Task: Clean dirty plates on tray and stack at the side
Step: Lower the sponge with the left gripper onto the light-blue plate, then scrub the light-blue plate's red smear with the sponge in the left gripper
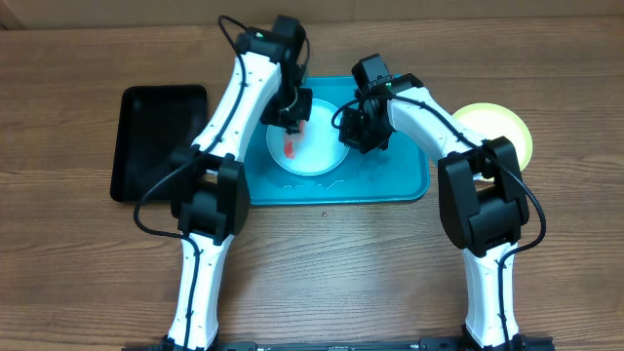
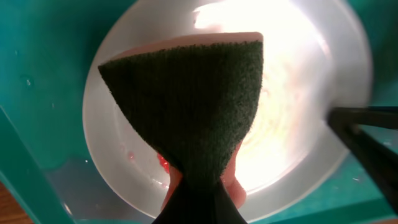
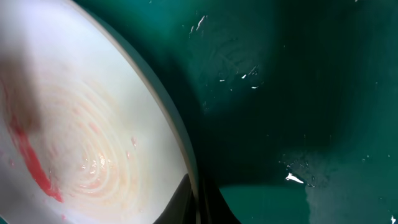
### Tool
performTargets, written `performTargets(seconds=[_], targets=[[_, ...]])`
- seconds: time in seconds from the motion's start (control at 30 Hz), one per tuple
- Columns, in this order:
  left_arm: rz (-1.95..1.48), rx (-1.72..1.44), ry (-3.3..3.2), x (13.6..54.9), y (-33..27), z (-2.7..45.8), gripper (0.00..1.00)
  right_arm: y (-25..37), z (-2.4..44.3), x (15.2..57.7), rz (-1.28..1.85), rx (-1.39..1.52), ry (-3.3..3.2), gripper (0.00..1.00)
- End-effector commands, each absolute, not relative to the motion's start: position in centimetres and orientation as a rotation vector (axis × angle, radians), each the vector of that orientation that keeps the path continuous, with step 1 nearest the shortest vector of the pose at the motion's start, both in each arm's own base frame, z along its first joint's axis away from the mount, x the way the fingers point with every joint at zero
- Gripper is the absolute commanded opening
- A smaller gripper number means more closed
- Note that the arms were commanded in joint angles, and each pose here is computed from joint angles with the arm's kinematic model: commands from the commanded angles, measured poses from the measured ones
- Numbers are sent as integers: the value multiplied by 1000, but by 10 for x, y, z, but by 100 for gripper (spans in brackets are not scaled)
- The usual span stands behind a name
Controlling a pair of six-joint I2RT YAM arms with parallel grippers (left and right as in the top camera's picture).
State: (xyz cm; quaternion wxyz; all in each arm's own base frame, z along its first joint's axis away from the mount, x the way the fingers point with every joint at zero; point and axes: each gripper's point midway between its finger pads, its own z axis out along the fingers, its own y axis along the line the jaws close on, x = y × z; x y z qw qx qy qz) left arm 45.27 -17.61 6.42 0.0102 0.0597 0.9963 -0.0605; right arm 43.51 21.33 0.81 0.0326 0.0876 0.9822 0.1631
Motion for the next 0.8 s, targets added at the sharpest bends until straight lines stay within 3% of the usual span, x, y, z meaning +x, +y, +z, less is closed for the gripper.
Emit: performTargets(seconds=[0.0,0.17,0.43,0.5,0.67,0.77], targets=[[27,72,3116,451,-155,55,4,200,-4,438,415,342,3030,4],[95,-36,3157,440,-146,29,4,197,-4,439,428,351,3032,4],[131,55,3258,405,-150,-15,4,197,-4,439,429,351,3032,4],[-47,214,3309,393,-167,-15,4,197,-4,439,429,351,3032,4],[-1033,796,3132,357,-248,20,4,197,-4,439,429,352,3032,4],[-1095,823,3084,358,-254,23,4,197,-4,439,429,352,3032,4]])
